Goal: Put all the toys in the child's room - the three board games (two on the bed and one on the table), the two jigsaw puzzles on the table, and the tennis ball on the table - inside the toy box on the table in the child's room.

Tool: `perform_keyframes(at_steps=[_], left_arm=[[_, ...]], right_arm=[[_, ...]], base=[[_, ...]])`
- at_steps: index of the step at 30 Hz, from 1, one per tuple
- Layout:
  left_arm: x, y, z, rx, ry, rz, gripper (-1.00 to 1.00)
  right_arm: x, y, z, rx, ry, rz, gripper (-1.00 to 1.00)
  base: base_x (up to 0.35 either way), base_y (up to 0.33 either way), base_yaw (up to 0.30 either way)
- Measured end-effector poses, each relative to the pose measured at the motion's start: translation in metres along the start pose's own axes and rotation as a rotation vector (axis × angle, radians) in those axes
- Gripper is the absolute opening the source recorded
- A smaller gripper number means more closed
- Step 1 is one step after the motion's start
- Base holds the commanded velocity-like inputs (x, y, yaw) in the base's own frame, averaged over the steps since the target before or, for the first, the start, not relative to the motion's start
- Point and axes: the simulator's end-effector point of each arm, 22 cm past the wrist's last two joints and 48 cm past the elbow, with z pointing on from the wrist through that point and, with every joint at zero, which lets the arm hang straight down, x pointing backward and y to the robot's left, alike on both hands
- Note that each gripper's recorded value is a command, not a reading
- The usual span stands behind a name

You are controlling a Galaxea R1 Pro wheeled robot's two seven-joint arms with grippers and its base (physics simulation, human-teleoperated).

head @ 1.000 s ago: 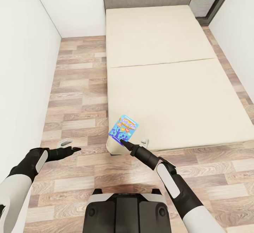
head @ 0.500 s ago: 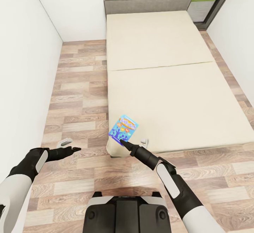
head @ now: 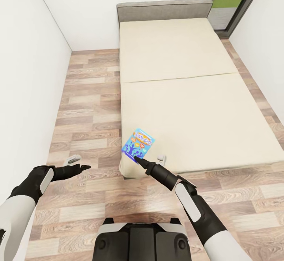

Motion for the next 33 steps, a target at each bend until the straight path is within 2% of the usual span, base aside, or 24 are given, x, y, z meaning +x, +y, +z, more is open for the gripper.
perform_keyframes(at_steps=[33], left_arm=[[-0.022, -0.016, -0.022, 0.017, -0.048, 0.018, 1.00]], right_arm=[[-0.017, 0.027, 0.001, -0.029, -0.017, -0.044, -1.00]], base=[[0.000, 0.000, 0.000]])
